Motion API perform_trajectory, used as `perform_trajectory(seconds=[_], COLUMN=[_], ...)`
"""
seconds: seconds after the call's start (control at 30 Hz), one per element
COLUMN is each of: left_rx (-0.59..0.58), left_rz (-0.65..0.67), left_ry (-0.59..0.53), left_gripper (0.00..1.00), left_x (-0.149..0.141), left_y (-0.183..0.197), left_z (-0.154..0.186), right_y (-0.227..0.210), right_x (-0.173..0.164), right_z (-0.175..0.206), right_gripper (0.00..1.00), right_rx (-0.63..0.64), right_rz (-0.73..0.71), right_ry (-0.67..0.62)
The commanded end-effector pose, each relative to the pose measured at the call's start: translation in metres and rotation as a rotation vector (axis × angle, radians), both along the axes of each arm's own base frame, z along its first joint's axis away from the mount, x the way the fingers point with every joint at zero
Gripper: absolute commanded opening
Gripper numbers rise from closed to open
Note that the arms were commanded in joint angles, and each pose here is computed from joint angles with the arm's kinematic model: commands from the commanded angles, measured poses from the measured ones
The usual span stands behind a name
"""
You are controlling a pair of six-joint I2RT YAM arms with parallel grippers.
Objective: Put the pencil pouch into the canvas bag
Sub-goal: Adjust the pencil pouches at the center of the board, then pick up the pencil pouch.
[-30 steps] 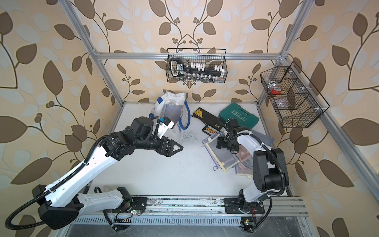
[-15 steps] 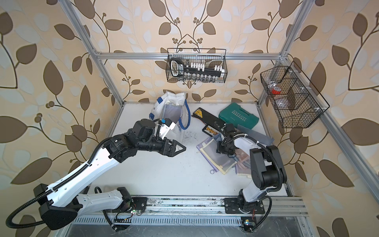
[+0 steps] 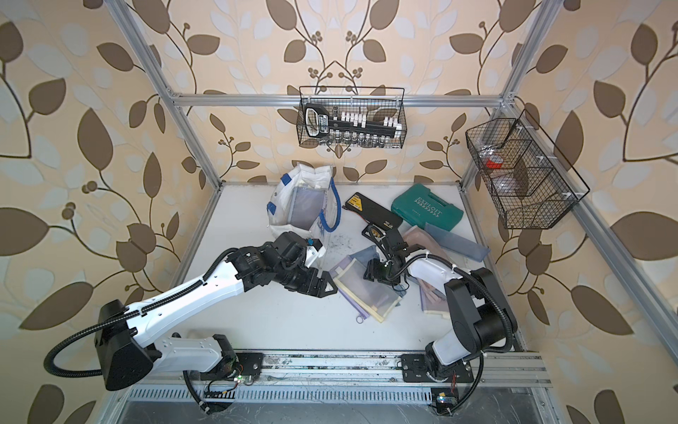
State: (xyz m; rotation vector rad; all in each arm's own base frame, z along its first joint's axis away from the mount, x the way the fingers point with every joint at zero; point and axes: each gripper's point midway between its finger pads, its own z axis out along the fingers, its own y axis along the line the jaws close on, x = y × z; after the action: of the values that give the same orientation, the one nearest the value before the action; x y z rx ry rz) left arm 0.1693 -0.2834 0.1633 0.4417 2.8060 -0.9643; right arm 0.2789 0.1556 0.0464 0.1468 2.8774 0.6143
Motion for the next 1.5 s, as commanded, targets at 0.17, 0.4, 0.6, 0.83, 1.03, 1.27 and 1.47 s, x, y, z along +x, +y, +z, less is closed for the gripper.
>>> perform_trajectory(seconds=[0.17,0.4,0.6,0.83,1.03,1.27,1.47], left_rx=[0.015,0.019,0.050,0.048,0.048,0.058,0.053], left_rz=[0.033,0.070,0.079,0.072,0.078,0.080,0.055], left_ry=[0.112,0.124,0.129,0.121,0.124,0.110,0.065], left_gripper=[0.90,0.81,0.73,0.61,0.54,0.52,0.70], left_x=[-0.004,0.019,0.035,0.045,0.045,0.042,0.037], left_y=[-0.027,-0.053,-0.067,-0.080,-0.080,-0.072,-0.062], left_z=[-0.056,-0.083,-0.105,-0.111,-0.114,-0.108,-0.081], right_y=[-0.033,-0.031,-0.024,-0.010,-0.008,-0.013,-0.009], right_x=[-0.014,-0.022,-0.028,-0.041,-0.042,-0.040,-0.035], right_z=[-0.004,-0.026,-0.020,-0.015,-0.003,0.020,0.058], right_gripper=[0.81,0.77,0.63,0.40,0.14,0.00,0.00], right_rx=[-0.034,-0.024,0.002,0.033,0.031,0.012,0.056], right_rz=[-0.057,-0.036,-0.025,0.001,0.007,0.015,0.030], right_ry=[0.025,0.076,0.069,0.069,0.041,-0.020,-0.124])
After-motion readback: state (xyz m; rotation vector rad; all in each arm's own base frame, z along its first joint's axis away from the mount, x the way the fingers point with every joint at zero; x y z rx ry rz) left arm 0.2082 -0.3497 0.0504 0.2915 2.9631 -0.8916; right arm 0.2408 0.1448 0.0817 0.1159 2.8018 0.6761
